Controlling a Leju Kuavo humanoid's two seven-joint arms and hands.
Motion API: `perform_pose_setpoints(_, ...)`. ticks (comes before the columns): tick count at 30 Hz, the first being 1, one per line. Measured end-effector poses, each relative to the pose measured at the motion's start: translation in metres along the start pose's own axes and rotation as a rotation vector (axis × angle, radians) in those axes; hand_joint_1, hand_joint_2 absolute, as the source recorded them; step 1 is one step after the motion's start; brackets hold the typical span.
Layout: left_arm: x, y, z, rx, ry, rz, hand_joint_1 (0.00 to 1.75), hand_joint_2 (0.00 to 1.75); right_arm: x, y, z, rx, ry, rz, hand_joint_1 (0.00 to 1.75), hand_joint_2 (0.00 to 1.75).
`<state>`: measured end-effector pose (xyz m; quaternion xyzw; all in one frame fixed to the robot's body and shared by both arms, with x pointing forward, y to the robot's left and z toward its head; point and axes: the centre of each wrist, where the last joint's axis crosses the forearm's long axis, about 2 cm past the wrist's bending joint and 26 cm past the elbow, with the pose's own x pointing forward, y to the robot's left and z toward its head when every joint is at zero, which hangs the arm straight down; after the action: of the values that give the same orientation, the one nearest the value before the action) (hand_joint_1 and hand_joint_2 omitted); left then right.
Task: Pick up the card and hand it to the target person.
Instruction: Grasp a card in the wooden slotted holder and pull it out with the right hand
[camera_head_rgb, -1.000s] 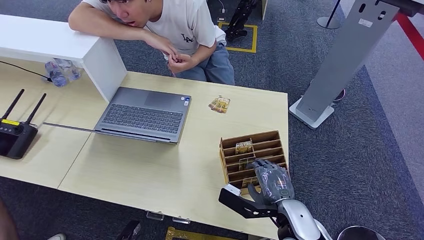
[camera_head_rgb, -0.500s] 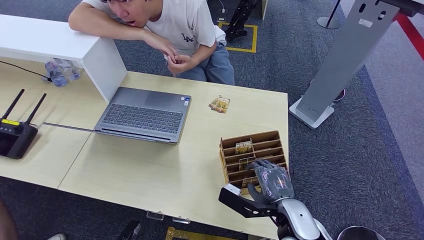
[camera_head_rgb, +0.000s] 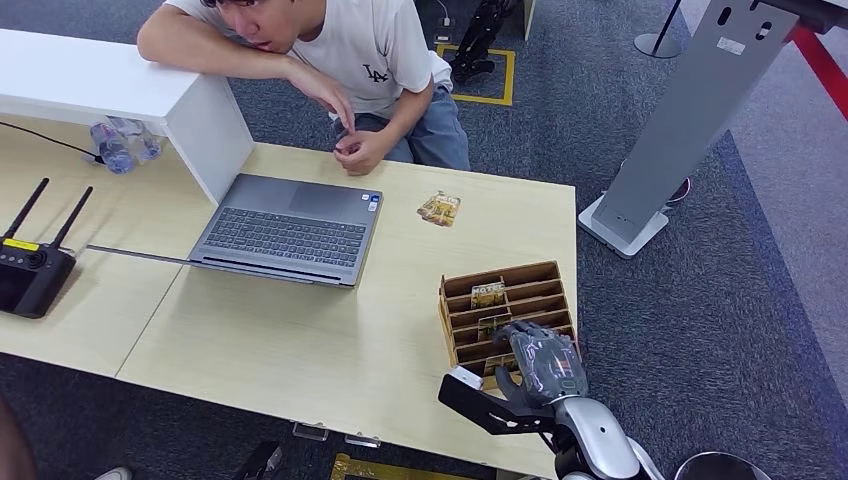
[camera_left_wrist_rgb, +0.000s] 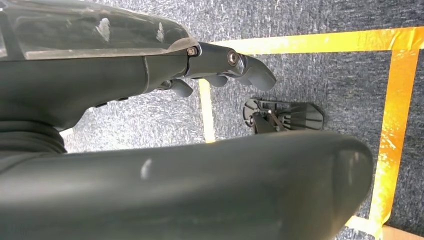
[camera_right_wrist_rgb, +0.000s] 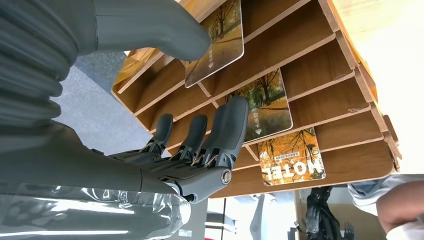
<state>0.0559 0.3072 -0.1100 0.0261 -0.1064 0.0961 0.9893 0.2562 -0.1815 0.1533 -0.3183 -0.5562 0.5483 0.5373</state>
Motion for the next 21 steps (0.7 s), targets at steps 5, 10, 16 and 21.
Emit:
perform_pose_setpoints(5,0.0,0.0,0.0,0.0,0.0,0.0,0.0,0.0,-0.0008,0.0013,-0.0005,0.005,0.003,0.0,0.86,1.75)
perform_pose_setpoints(10,0.0,0.0,0.0,0.0,0.002,0.0,0.0,0.0,-0.0016,0.0024,-0.0008,0.011,0.006,-0.005,0.86,1.75)
perform_pose_setpoints(16,0.0,0.0,0.0,0.0,0.009,0.0,0.0,0.0,-0.0022,0.0037,-0.0013,0.017,0.01,-0.006,0.87,1.75)
perform_pose_setpoints(21,0.0,0.0,0.0,0.0,0.009,0.0,0.0,0.0,-0.0029,0.005,-0.0018,0.022,0.013,-0.006,0.86,1.75)
